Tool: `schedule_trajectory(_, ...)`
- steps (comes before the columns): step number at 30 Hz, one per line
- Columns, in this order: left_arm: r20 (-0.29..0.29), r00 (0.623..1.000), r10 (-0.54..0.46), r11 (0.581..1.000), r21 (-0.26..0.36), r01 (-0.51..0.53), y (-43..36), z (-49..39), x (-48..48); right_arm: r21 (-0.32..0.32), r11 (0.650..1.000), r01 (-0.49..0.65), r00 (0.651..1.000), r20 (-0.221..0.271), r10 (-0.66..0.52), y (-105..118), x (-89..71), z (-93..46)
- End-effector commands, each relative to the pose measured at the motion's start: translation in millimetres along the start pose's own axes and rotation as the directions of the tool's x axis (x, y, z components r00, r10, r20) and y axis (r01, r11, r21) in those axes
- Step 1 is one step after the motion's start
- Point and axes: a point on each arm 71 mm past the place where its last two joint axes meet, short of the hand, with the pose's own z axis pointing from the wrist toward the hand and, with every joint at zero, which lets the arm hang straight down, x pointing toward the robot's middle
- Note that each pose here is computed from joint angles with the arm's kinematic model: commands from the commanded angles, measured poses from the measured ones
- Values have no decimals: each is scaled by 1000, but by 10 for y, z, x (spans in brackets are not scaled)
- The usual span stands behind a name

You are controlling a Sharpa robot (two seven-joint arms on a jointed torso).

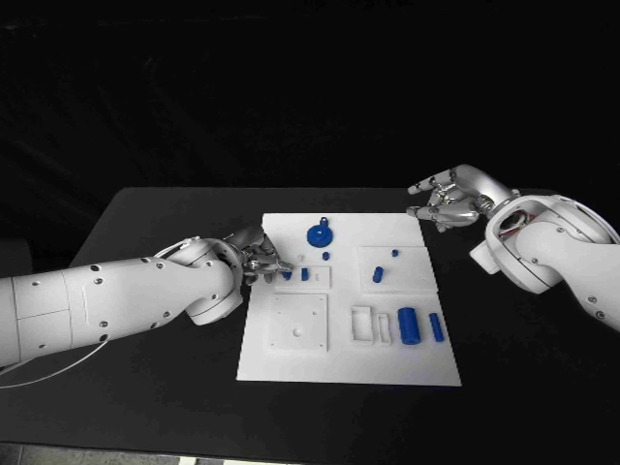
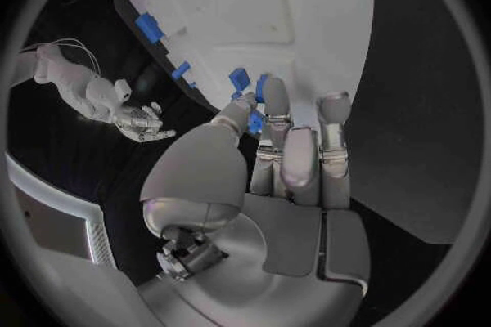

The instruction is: Assemble the parts on the task board

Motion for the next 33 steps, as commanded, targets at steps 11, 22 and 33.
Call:
schedule_trajectory(11, -7, 999, 35, 999, 9, -35, -10, 11, 8, -15, 1000, -6, 1000, 4, 6, 16, 6, 1)
schedule_trajectory(22, -21, 999, 45, 999, 10, -45, -6, 18, 16, -14, 1000, -6, 1000, 3, 6, 12, 7, 1)
schedule_trajectory(33, -61, 996, 61, 998, -2, -61, 0, 27, 62, -12, 1000, -7, 1000, 1, 7, 5, 9, -1)
